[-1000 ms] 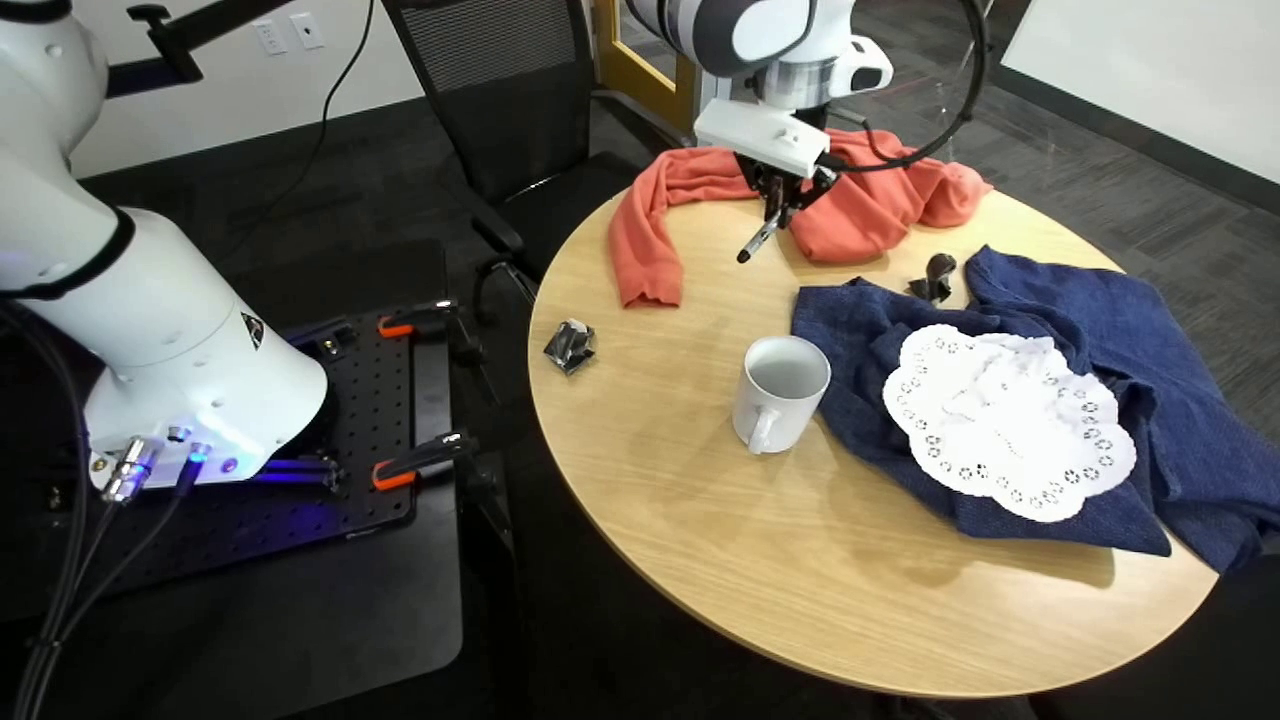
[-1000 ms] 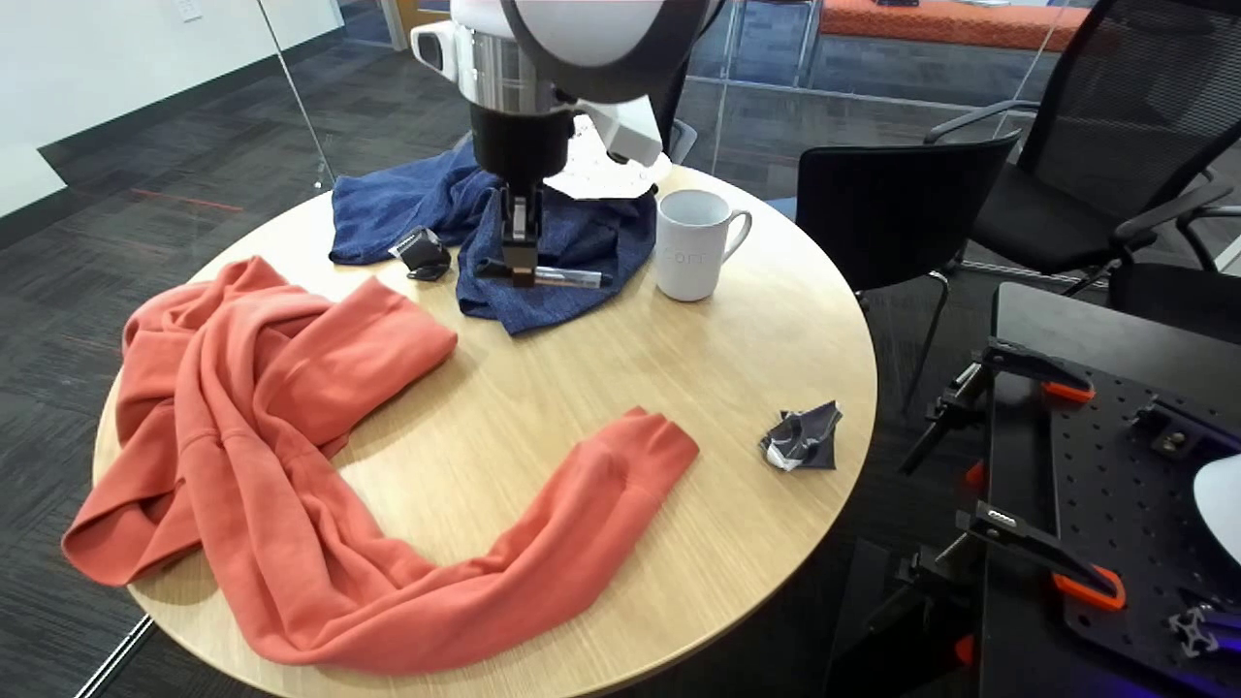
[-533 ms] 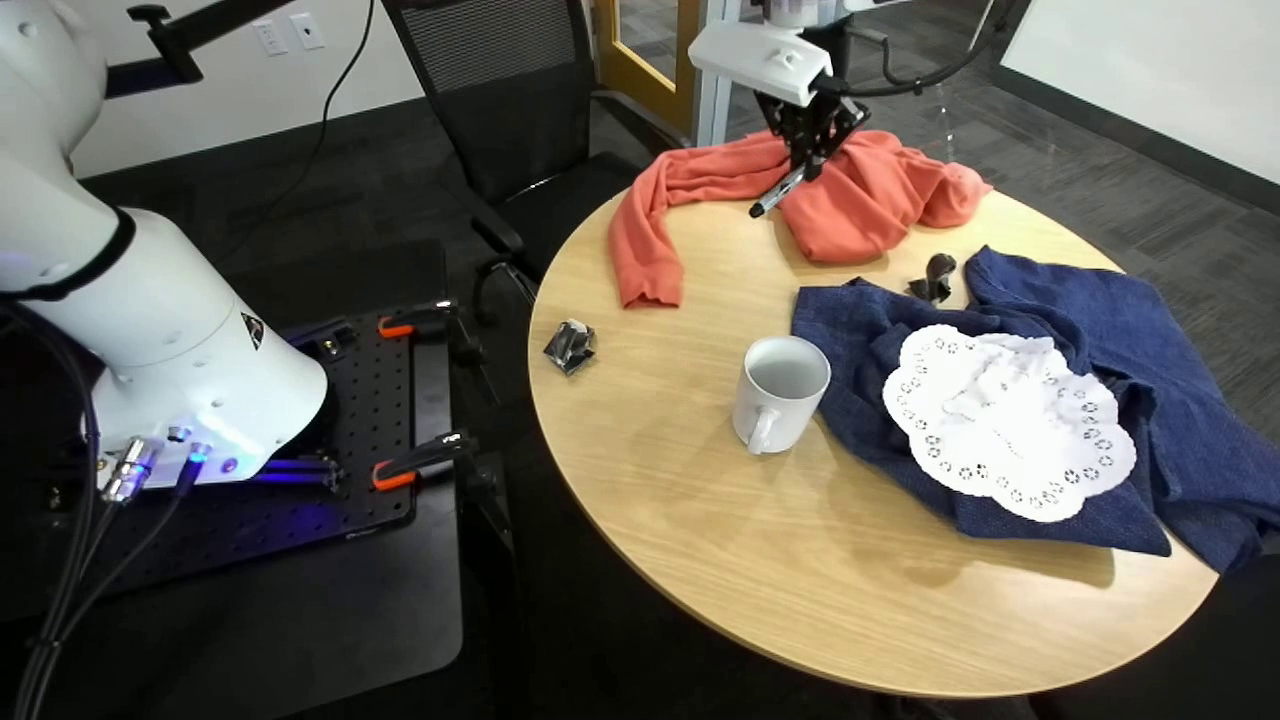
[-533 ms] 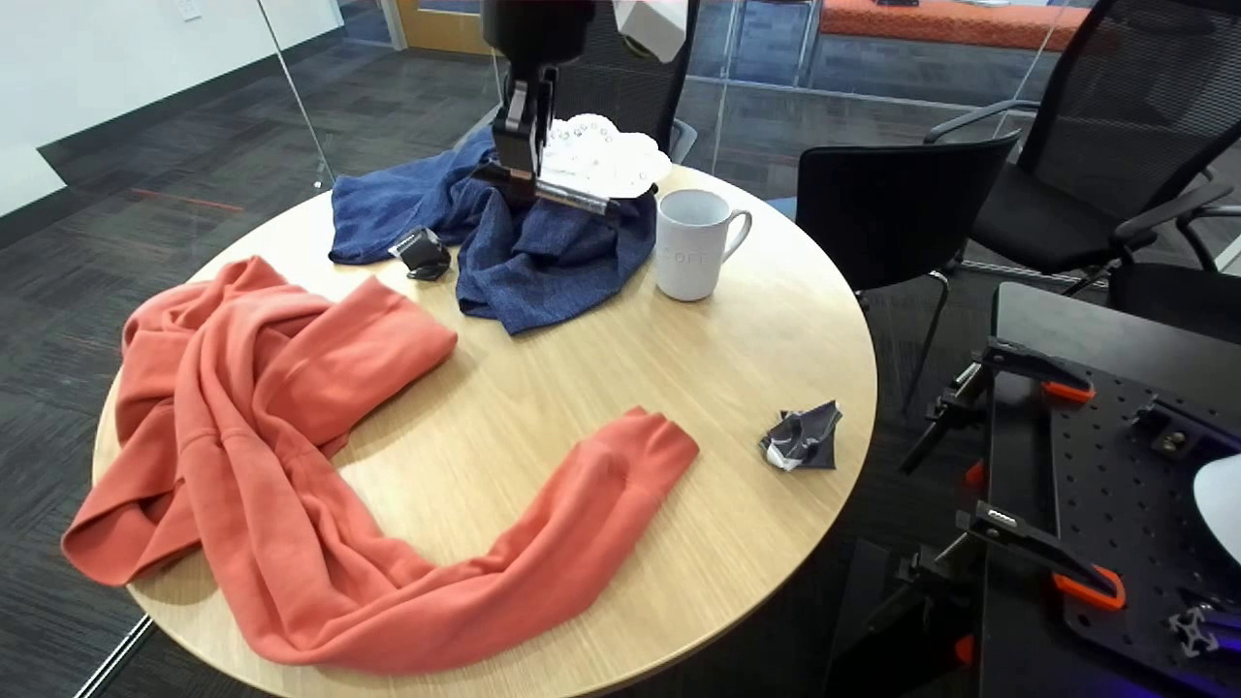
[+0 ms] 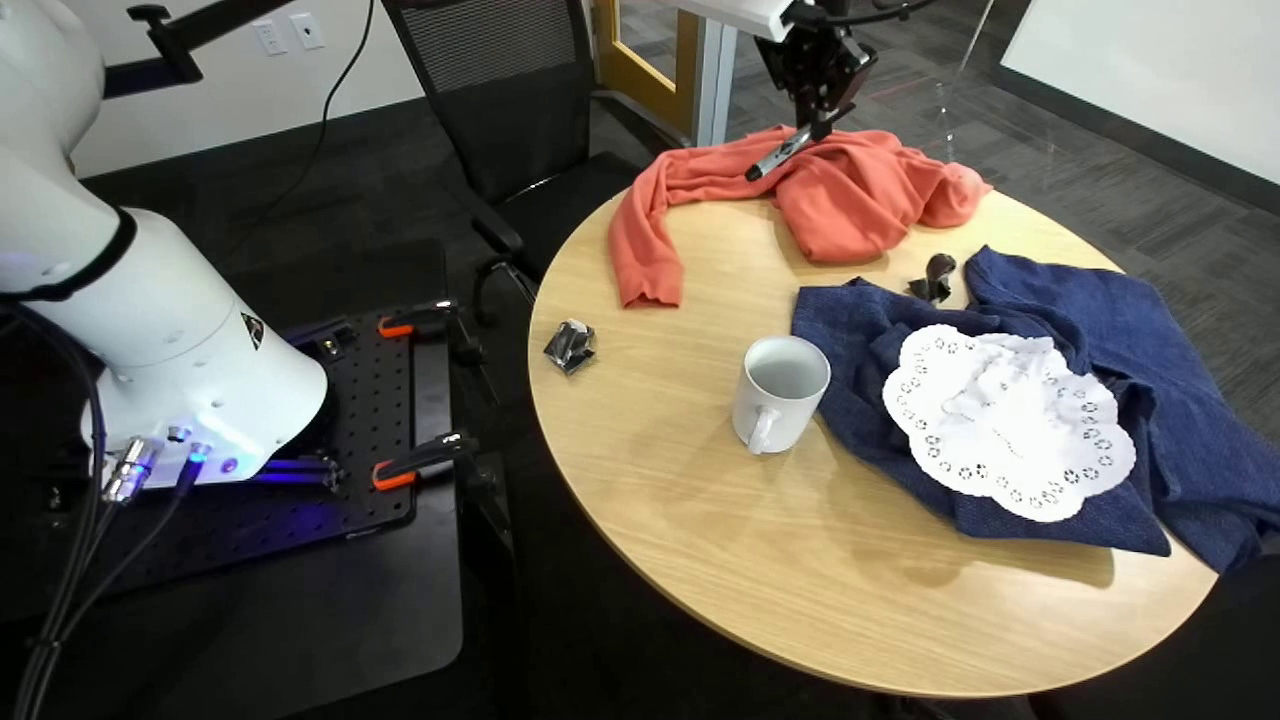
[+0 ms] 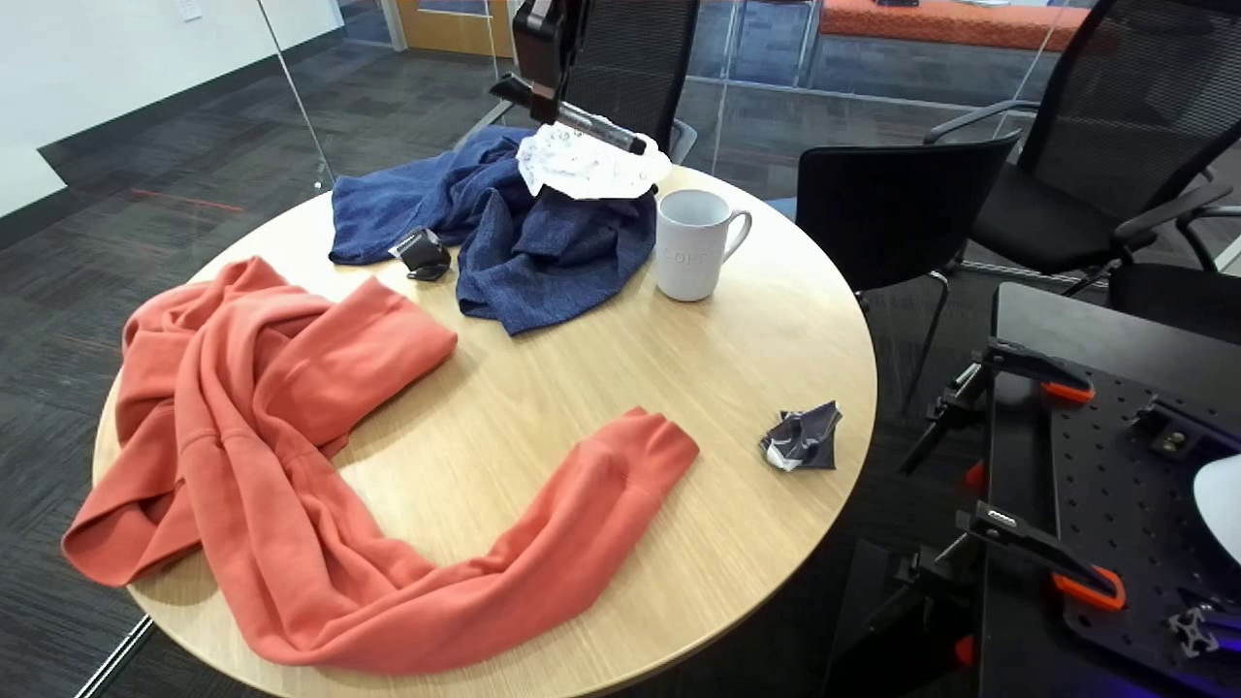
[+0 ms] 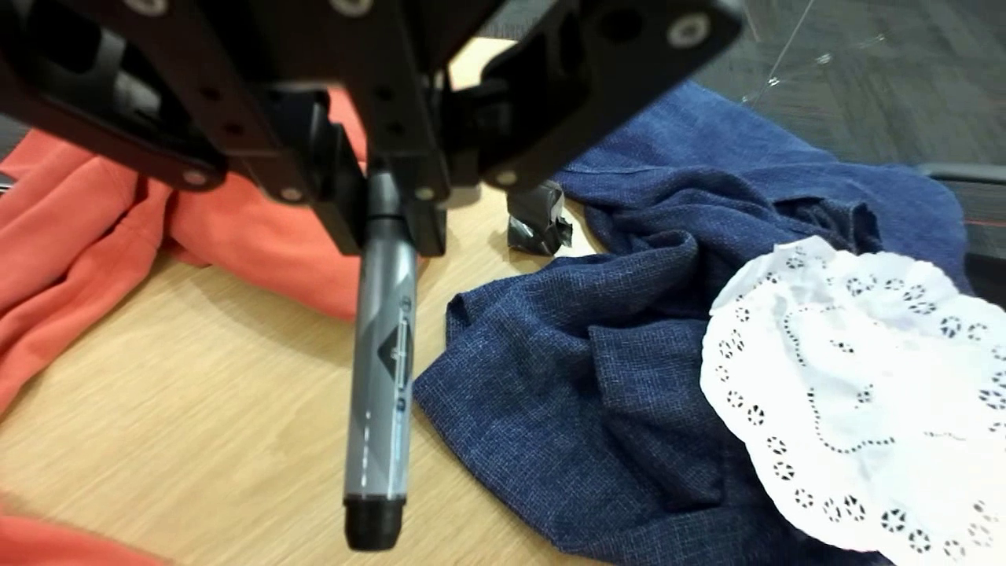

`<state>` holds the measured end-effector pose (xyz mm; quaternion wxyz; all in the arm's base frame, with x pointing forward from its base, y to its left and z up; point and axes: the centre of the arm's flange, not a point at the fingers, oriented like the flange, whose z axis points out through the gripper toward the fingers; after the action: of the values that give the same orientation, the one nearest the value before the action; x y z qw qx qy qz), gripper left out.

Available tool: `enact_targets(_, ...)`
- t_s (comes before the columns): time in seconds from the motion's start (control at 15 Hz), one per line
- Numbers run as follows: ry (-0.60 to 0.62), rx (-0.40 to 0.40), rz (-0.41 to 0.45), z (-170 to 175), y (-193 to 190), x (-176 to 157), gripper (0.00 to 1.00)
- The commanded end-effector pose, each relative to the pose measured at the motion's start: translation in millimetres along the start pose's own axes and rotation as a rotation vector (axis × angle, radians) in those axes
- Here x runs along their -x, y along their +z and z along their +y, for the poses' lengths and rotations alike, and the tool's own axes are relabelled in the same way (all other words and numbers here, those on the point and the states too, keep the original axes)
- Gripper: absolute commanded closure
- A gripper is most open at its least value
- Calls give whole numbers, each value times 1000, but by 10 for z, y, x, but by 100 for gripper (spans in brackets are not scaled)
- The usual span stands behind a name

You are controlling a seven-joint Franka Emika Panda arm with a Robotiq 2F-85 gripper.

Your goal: Put the marker in the mug

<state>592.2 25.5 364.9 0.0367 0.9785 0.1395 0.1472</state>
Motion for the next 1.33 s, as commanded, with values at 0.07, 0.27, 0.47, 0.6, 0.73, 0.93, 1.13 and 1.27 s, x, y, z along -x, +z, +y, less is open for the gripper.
enact_targets(0.07,-1,2,5,-13,-73,36,81)
enact_targets(0.27,-2,2,5,-23,-84,52,81)
enact_targets(0.47,-2,2,4,-24,-81,56,95)
enact_targets(0.6,24,17,10,-9,-60,52,95)
enact_targets(0.73,63,49,20,18,-35,71,95)
enact_targets(0.93,139,102,40,82,-8,93,95)
enact_targets(1.13,208,170,56,138,30,107,95)
enact_targets(1.27,262,227,68,170,65,123,95)
